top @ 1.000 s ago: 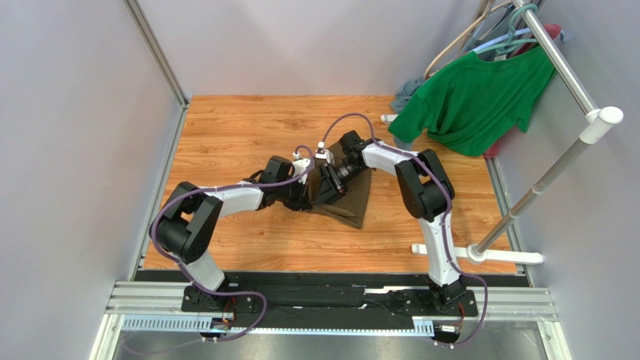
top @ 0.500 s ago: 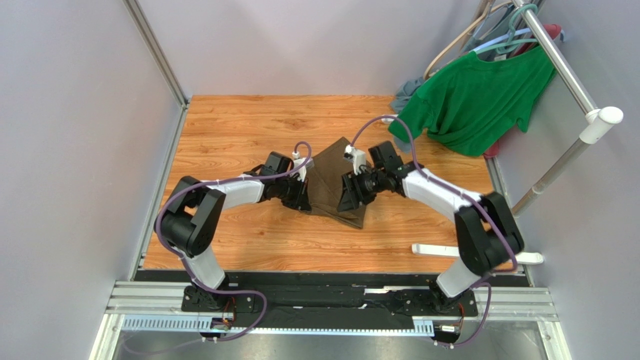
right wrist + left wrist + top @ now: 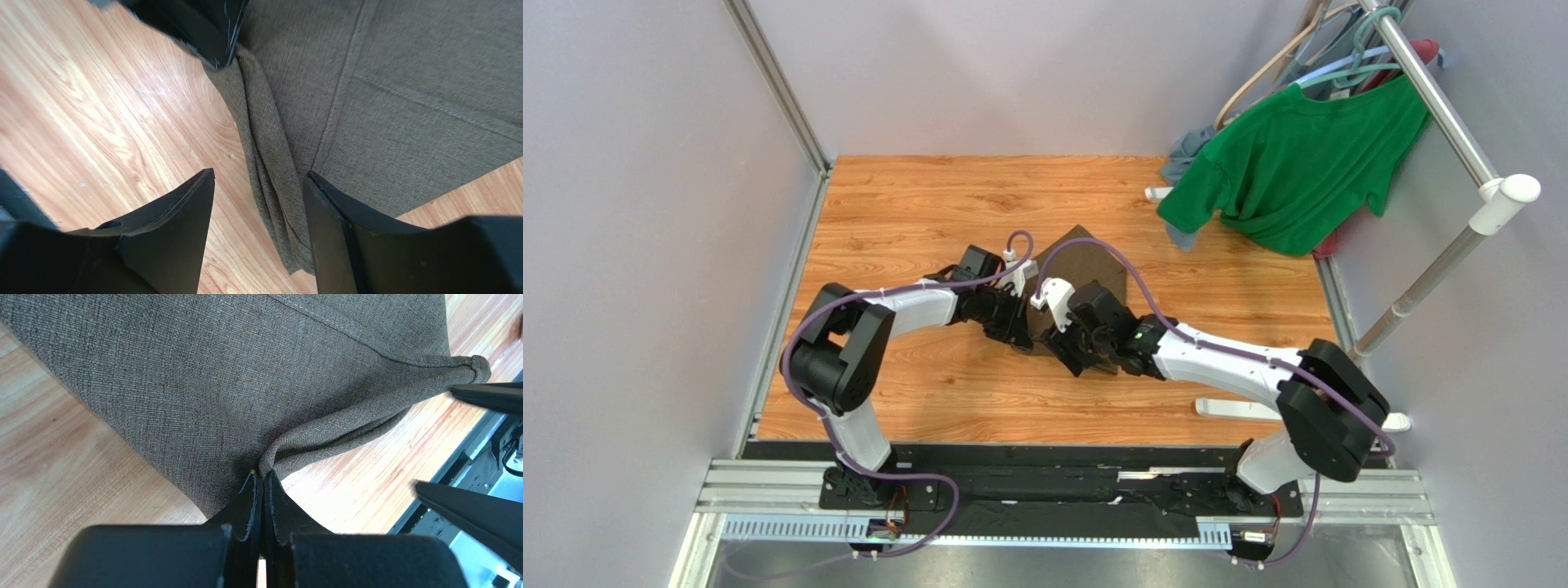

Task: Fold the napkin, place the utensils inside, and roll it up
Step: Roll the napkin with the utensil

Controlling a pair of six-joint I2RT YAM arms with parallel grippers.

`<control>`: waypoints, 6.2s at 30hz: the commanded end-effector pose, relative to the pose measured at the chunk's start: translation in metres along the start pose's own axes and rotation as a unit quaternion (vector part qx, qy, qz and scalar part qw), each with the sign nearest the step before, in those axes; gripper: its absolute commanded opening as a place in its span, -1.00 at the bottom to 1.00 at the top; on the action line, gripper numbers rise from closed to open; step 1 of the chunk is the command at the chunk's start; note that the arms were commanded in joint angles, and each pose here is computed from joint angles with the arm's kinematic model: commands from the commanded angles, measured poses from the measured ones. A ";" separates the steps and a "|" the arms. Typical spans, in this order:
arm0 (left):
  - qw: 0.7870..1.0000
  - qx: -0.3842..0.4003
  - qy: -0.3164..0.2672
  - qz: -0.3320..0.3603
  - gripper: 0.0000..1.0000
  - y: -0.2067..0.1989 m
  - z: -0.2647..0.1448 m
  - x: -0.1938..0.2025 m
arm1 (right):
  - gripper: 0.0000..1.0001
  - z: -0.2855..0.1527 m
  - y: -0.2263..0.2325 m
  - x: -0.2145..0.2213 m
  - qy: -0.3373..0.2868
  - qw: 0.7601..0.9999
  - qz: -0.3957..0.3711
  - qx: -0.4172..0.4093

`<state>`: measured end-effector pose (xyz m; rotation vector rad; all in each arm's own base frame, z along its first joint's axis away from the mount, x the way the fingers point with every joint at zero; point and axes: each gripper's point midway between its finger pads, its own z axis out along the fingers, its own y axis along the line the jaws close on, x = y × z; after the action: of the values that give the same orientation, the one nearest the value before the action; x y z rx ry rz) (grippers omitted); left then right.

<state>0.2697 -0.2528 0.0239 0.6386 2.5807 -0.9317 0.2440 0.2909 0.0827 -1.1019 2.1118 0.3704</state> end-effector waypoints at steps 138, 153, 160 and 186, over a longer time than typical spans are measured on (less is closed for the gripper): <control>0.973 0.056 -0.222 -0.038 0.21 -0.010 -0.028 -0.064 | -1.00 0.059 0.008 0.053 0.164 0.848 0.350 -0.362; 0.967 0.082 -0.235 -0.060 0.21 -0.023 -0.036 -0.061 | -1.00 0.061 0.007 0.055 0.166 0.850 0.349 -0.358; 0.966 0.074 -0.240 -0.069 0.21 -0.014 -0.028 -0.064 | -1.00 0.060 0.007 0.055 0.166 0.850 0.349 -0.358; 0.974 0.000 -0.194 -0.119 0.18 0.028 0.004 -0.027 | -0.73 0.049 -0.003 0.028 0.132 0.868 0.348 -0.330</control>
<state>0.3164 -0.2539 0.0373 0.1421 2.2490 -1.0802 0.2363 0.2990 0.0230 -0.6769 2.7387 1.6180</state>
